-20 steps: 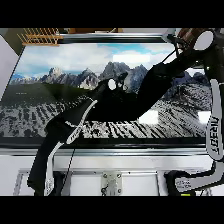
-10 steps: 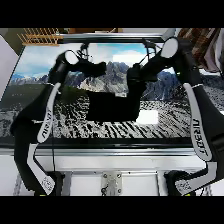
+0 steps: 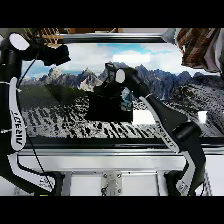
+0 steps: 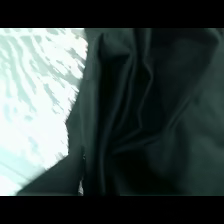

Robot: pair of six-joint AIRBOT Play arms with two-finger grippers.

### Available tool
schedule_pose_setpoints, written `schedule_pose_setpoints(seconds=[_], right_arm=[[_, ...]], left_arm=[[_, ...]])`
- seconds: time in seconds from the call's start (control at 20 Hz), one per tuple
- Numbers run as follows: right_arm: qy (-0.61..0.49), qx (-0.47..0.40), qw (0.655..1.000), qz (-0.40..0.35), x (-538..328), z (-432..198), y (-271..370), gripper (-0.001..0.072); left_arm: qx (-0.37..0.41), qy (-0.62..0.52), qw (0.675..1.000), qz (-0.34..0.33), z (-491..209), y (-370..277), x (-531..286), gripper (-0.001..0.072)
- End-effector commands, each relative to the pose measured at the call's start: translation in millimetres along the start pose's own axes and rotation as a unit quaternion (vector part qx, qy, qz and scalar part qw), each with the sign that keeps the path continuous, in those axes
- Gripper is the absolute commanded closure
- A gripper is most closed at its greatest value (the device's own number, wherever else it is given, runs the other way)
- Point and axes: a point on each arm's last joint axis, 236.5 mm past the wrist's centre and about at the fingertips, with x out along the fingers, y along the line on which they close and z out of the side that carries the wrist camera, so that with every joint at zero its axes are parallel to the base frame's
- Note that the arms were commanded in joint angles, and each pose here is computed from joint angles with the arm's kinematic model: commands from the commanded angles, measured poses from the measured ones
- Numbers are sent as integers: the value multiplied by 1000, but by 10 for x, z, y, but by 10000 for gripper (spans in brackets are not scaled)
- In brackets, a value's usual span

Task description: Fold the clothes and pants, and hang the long-sleeved shirts on hangers.

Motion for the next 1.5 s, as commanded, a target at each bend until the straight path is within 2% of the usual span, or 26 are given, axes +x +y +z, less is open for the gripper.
schedule_pose_setpoints(seconds=[0.0, 0.05, 0.15, 0.3, 0.45, 0.55, 0.7, 0.8, 0.95, 1.1, 1.2, 1.45], right_arm=[[-19, 33, 996, 83, 481, 24, 390, 150], [-20, 24, 992, 120, 463, 33, 551, 110], [-42, 8, 985, 169, 240, 148, 793, 110], [-80, -61, 983, 151, -333, 337, 707, 110], [-88, -71, 993, 41, -892, 405, -161, 110], [-79, -29, 996, -36, -1213, 245, -1026, 107], [-57, 104, 990, -81, -1412, -209, -2204, 106], [-47, 189, 979, -60, -1327, -462, -2703, 103], [-59, 198, 977, 61, -1093, -420, -2701, 102], [-69, 196, 967, 145, -794, -257, -2450, 103], [-62, 185, 966, 169, -537, -232, -2241, 104], [-35, 139, 974, 173, -27, -232, -1716, 106]], left_arm=[[-2, -12, 1000, 9, 60, 86, -276, 694], [-1, -14, 1000, 9, 67, 71, -302, 694], [3, -13, 1000, 6, 55, 14, -304, 694], [15, -2, 1000, -3, -24, -148, -247, 694], [44, 11, 999, -19, -144, -422, -155, 694], [73, 23, 996, -34, -267, -677, -79, 694], [117, 41, 991, -58, -478, -1069, 16, 694], [134, 47, 987, -70, -579, -1260, 54, 694], [147, 46, 985, -83, -657, -1461, 87, 694], [153, 52, 983, -89, -725, -1552, 99, 694], [152, 52, 983, -89, -728, -1557, 99, 694], [147, 57, 984, -89, -746, -1553, 97, 694]])
